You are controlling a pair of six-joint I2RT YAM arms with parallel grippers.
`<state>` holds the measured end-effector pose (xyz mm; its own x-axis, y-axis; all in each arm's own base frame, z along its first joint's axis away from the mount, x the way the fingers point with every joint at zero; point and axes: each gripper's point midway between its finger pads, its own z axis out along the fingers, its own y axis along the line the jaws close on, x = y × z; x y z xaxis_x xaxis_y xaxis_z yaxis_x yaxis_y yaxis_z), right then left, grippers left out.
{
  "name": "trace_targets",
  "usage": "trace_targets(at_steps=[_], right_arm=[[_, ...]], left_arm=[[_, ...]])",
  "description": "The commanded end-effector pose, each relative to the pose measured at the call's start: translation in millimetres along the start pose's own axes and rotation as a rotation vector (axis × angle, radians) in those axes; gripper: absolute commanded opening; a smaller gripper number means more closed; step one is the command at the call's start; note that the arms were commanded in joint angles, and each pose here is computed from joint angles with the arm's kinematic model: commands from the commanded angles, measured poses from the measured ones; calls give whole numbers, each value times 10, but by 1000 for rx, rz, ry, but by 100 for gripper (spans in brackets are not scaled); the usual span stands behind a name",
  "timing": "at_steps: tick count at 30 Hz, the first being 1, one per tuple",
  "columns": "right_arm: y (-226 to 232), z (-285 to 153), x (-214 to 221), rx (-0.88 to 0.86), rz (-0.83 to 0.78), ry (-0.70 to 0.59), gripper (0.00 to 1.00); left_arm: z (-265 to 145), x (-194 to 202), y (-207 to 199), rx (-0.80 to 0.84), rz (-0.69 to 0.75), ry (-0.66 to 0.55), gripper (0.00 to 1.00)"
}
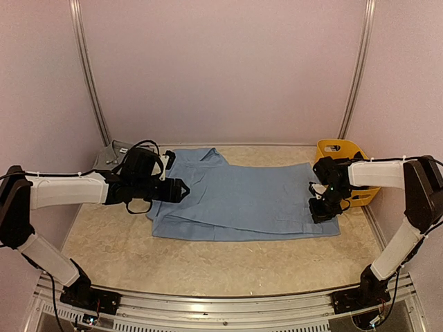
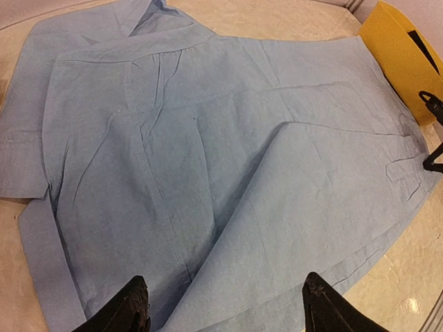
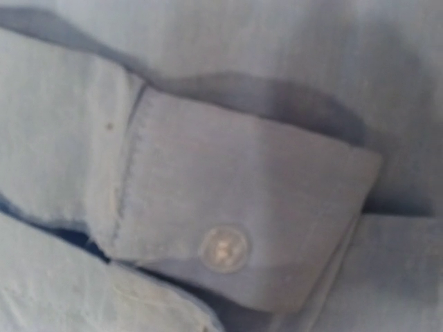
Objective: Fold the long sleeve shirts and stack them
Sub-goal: Fold the flattened shirt at the center of the board.
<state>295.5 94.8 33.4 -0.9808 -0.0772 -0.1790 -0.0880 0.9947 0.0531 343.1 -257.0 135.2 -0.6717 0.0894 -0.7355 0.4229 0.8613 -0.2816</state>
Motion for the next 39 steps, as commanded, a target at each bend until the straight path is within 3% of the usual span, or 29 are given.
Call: trace_targets(at_steps=[1, 13, 17, 21, 24, 30, 39], right_arm=[[-100, -11, -9, 41, 6, 8, 0], [-142, -32, 43, 59, 32, 19, 2], [-131, -57, 9, 52, 42, 3, 18], [-46, -256, -164, 7, 27, -92, 39], [15, -444, -281, -22, 10, -173, 48], [252, -438, -334, -166, -1, -248, 47], [279, 26, -185, -196, 47, -190, 38]], left_arm=[[54, 83, -73, 22, 14, 19, 72], [208, 343, -255, 65, 69, 79, 72], [338, 474, -286, 47, 96, 109, 72], [466, 608, -202, -36, 124, 130, 72], [565, 696, -150, -82, 152, 149, 71], [738, 893, -26, -192, 187, 191, 71], [743, 1165, 14, -244, 229, 261, 71]])
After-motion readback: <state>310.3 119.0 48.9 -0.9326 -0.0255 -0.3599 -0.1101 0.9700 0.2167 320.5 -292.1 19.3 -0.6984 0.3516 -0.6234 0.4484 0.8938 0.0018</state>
